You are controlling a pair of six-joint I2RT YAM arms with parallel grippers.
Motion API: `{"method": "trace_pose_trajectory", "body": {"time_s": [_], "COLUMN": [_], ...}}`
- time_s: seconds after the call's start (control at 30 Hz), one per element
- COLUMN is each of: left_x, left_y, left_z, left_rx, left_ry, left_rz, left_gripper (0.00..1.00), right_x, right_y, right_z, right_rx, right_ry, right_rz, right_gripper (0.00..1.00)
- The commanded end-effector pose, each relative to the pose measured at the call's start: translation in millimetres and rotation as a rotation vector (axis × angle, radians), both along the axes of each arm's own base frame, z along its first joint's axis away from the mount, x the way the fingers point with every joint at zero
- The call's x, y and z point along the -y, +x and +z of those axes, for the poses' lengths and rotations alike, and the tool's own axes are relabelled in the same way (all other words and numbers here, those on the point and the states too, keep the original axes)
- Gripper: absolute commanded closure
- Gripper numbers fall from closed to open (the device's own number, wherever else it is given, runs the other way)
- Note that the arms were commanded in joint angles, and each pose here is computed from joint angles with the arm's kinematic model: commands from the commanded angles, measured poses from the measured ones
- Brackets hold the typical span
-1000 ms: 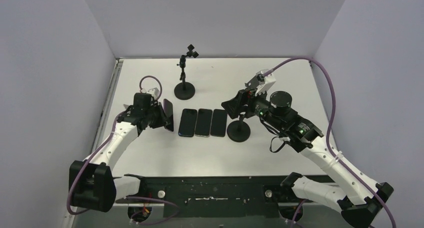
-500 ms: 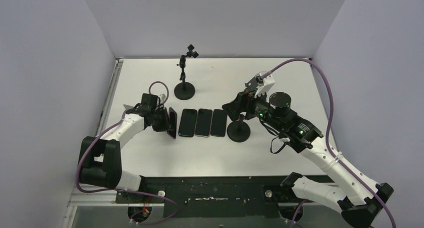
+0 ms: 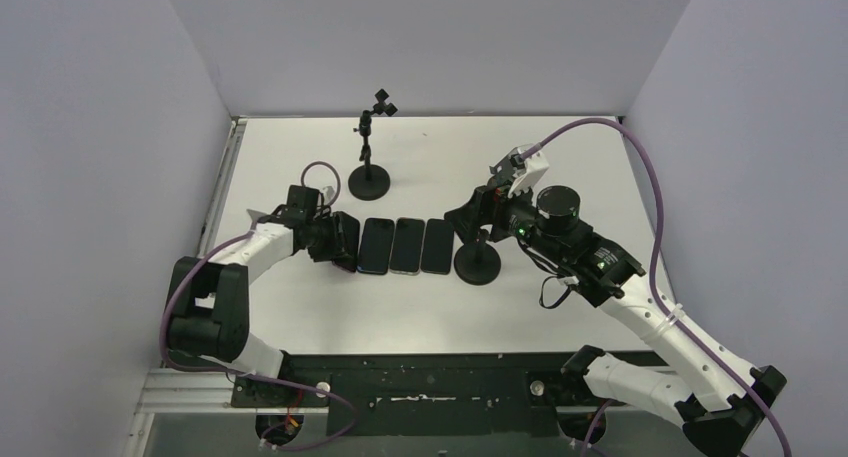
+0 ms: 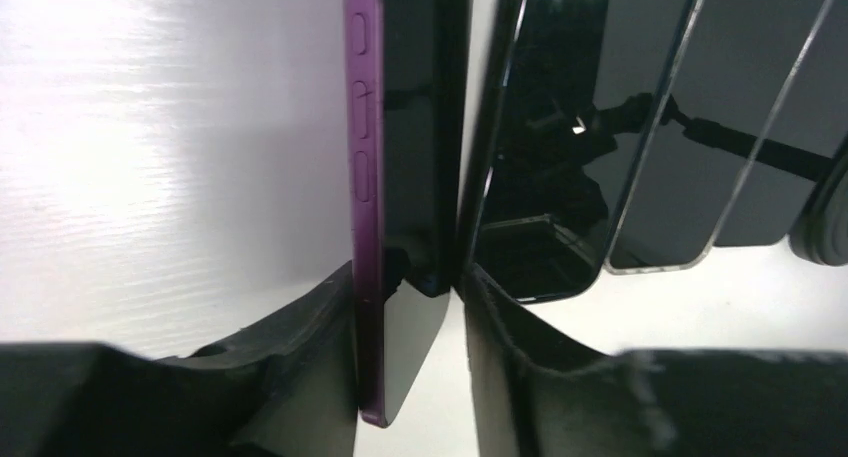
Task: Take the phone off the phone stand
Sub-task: Place the phone at the center of the board, then reset both arms
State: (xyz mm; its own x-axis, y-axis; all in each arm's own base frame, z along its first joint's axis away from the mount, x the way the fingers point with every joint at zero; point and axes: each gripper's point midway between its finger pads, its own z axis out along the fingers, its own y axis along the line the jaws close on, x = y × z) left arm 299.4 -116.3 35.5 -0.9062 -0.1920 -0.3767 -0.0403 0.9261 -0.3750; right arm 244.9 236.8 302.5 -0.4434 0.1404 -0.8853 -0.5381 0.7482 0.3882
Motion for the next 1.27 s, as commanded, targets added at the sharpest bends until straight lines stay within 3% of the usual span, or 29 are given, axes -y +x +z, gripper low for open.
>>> {"method": "trace_pose_trajectory", "body": {"time_s": [0.0, 0.2, 0.5, 0.53, 0.57, 0.83, 1.23], "left_x": [-12, -25, -33, -32, -32, -16, 5], "left_y": [12, 16, 23, 24, 25, 31, 36], "left_z": [6, 12, 29, 31, 35, 76, 130], "left_rx": [0.047, 0.081, 0.148, 0.158, 0.169, 0.275, 0.443], "left_ry": [0.058, 0.113, 0.132, 0.127, 0.123, 0.046, 0.079], "left_rz": [0.036, 0.096, 0.151, 0.156, 0.161, 0.21, 0.239], "left_gripper": [0.59, 0.47, 0.39, 0.13, 0.04, 0.03, 0.03], "right_x": [5, 7, 10, 10, 10, 18, 46], "right_y": [2, 3, 5, 5, 5, 9, 21], "right_z": [5, 2, -4, -4, -5, 2, 13], "right_rx": [0.016, 0.006, -0.008, -0.009, -0.011, 0.011, 0.043], "right_ry": [0.017, 0.008, -0.01, -0.011, -0.013, -0.019, -0.034], "right_rz": [-0.027, -0.038, -0.056, -0.059, -0.061, -0.104, -0.27], "right_gripper": [0.0, 0.0, 0.0, 0.0, 0.0, 0.0, 0.0]}}
